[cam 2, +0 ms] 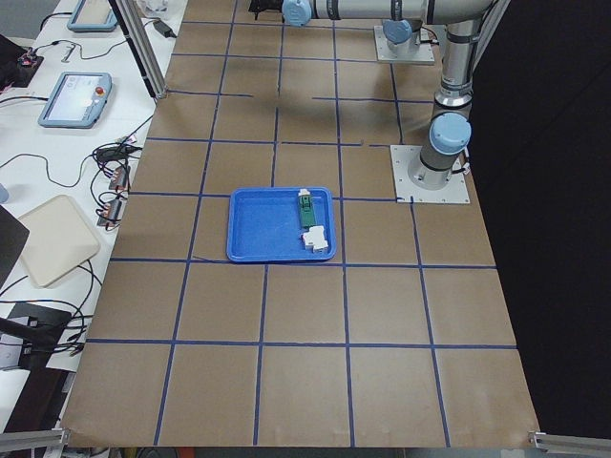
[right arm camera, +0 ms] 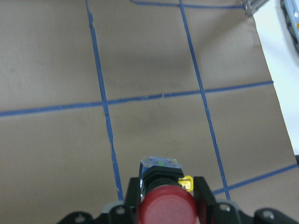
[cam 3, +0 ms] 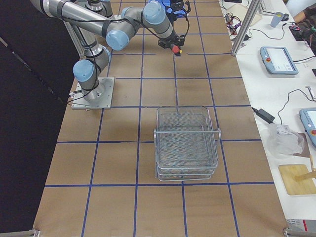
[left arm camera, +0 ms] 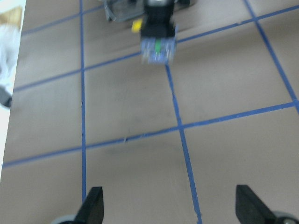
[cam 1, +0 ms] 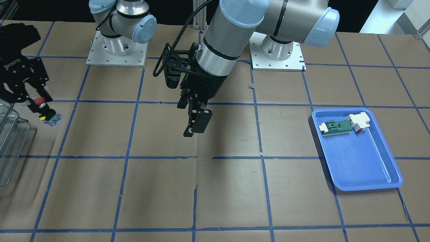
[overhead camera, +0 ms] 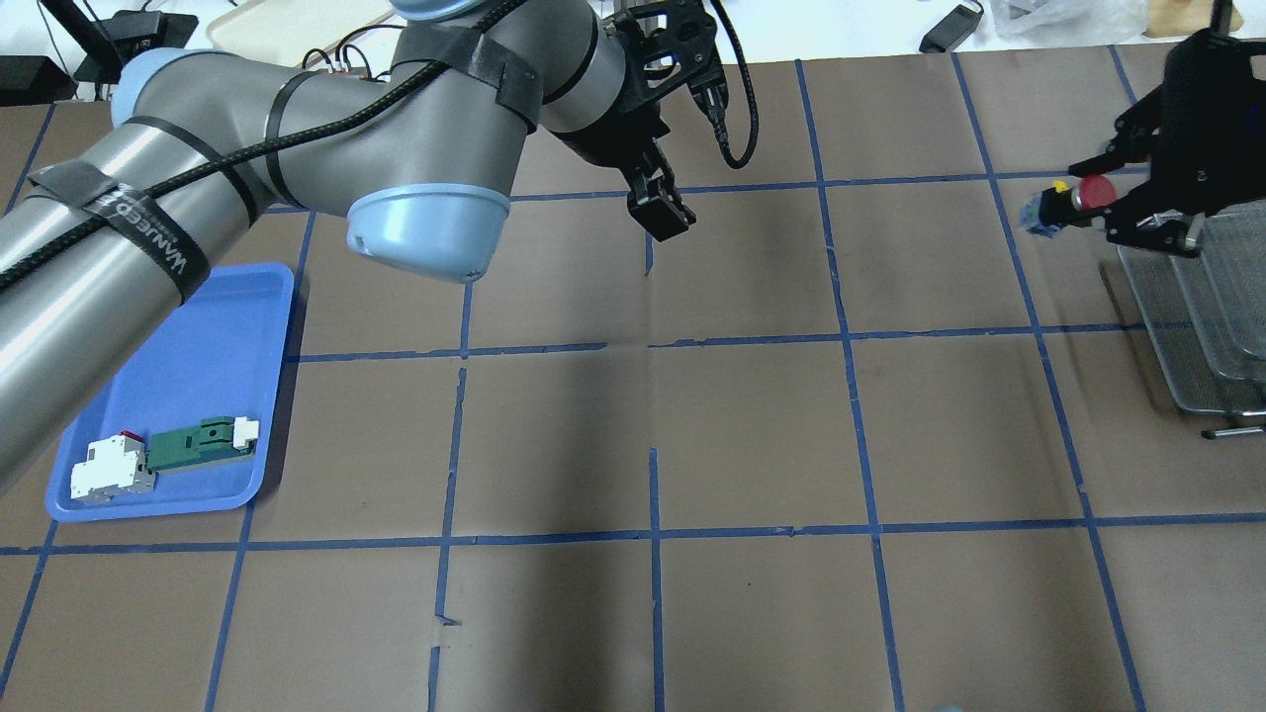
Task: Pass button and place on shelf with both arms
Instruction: 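Carry the button to the mesh basket with the right gripper while the left arm withdraws, then lower the button into the mesh basket and open the right gripper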
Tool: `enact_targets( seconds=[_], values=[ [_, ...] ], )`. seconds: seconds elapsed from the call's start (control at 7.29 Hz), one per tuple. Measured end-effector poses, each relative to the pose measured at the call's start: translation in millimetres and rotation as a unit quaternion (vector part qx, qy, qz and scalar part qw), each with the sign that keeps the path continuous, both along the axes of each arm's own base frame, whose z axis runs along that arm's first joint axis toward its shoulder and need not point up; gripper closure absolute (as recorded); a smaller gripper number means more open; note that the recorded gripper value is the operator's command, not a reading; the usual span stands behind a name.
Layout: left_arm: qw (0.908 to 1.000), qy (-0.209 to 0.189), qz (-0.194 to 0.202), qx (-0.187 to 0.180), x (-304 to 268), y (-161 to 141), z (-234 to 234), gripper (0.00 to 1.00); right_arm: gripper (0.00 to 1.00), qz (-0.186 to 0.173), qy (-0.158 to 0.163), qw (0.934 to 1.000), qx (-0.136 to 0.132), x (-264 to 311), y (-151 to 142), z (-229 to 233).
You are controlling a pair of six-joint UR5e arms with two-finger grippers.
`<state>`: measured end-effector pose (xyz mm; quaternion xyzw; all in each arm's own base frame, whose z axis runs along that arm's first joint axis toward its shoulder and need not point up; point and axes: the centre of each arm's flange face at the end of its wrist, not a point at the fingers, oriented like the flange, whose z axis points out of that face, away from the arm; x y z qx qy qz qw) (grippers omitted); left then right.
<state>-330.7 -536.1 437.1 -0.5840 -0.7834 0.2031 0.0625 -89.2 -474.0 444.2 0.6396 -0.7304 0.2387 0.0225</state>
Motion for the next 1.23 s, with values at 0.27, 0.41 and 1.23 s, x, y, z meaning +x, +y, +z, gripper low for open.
enact_targets(
  seconds=[0.27,0.41,1.23],
  values=[
    [0.9894,-0.02,0.135,0.051,36,1,3,0.0,1.0,-0.005,0.047,0.9989,-0.001,-92,-31,2],
    [0.9762,-0.021,0.199,0.084,56,3,10,0.0,1.0,-0.017,0.066,0.9976,0.012,-138,-43,-2],
    [0.8784,-0.036,0.426,0.213,152,44,50,0.0,0.54,-0.043,0.084,0.9948,0.038,-229,-52,-47]
  ],
)
